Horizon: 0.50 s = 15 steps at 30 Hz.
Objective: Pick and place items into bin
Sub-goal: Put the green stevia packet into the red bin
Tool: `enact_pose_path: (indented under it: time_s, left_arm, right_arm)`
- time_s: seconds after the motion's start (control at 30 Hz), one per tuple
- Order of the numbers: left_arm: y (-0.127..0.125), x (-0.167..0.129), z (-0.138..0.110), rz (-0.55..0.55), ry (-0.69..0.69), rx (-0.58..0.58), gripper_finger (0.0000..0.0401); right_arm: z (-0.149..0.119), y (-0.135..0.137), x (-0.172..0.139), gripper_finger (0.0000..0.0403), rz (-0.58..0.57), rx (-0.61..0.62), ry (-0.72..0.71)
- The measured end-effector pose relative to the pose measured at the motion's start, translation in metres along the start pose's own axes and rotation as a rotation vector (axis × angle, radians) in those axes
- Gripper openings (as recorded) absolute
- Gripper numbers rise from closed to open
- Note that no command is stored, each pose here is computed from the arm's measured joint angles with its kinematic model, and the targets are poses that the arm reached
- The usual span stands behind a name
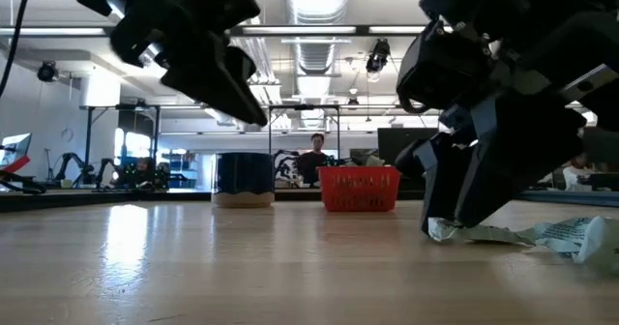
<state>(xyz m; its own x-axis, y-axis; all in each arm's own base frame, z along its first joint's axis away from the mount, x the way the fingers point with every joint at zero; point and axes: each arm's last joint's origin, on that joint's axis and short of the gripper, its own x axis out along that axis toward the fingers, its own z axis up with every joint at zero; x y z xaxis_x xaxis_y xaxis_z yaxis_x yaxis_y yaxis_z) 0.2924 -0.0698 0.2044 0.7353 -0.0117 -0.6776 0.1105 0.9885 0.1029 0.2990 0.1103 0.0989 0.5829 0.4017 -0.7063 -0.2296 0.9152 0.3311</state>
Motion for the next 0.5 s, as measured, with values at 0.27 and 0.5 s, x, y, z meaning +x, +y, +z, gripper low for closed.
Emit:
enact_pose_path:
  time_s: [0.27,0.5]
  left_arm:
    - [0.0007,-0.0009,0.0022,0.018,-0.022,-0.004,0.0160]
    - [0.0007,-0.0009,0.0017,0.019,-0.017,-0.002,0.0160]
  right_arm:
    - [0.0001,0.0016,0.0025,0.0130,-0.041,-0.007,0.027]
    - [-0.0023,0.0052,0.0022,0.0070,-0.052,-0.027,0.034]
